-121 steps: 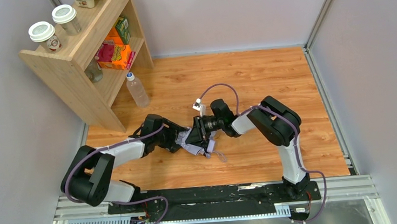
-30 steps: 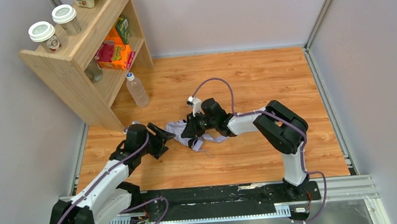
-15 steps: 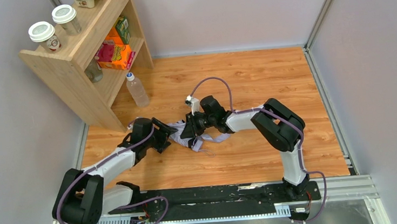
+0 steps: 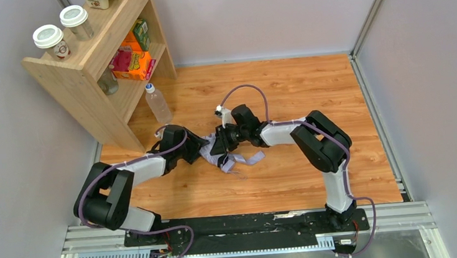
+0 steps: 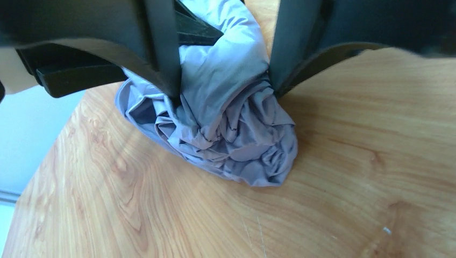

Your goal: Put away the umbrella

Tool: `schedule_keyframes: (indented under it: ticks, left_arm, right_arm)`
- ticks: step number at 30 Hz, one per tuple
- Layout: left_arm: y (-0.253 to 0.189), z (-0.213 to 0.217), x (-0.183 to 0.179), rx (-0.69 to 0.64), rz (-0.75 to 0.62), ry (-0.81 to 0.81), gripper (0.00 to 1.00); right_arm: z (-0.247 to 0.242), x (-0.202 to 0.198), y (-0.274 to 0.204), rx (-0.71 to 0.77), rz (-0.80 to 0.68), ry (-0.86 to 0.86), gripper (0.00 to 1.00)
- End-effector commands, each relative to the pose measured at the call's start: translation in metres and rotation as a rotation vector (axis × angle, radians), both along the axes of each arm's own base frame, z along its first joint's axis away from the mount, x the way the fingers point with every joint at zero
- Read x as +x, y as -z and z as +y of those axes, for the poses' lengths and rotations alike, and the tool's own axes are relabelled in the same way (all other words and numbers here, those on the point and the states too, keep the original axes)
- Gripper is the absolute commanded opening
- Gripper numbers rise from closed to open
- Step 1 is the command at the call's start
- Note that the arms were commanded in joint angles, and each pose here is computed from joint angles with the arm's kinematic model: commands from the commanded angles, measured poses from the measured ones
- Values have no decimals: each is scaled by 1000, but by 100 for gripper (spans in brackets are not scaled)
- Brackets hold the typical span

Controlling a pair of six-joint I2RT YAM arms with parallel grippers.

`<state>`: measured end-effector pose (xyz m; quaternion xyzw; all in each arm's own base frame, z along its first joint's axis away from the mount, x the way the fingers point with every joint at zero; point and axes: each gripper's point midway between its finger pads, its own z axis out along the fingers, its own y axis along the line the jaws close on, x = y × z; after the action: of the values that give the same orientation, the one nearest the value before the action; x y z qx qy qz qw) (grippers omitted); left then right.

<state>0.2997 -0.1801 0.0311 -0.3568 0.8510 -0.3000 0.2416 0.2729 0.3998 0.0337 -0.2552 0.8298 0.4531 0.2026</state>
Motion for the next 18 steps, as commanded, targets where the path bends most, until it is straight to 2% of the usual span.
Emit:
schedule_keyframes:
  ticks: [1, 2, 4, 7, 9, 13, 17, 18]
  left_arm:
    - [68, 15, -46, 147, 207, 48, 55]
    - [73, 16, -51, 153, 231, 49, 46]
    - [80, 17, -60, 160, 265, 61, 35]
    - [90, 23, -73, 193, 309, 67, 30]
    - [95, 25, -79, 195, 325, 66, 27]
    - [99, 25, -85, 194, 342, 76, 24]
    - [99, 25, -89, 190, 345, 82, 22]
    - [98, 25, -89, 189, 342, 80, 22]
  right_arm:
    - [-69, -85, 104, -392, 244, -125, 0]
    - [-68, -85, 101, -386, 236, -138, 0]
    - [-66, -82, 95, -382, 219, -139, 0]
    - [-62, -75, 80, -386, 200, -119, 1]
    - [-57, -68, 63, -394, 204, -90, 5]
    - [-53, -49, 32, -457, 156, -24, 25]
    - [-59, -29, 4, -556, 9, 37, 53]
    - [-58, -25, -2, -581, -47, 48, 63]
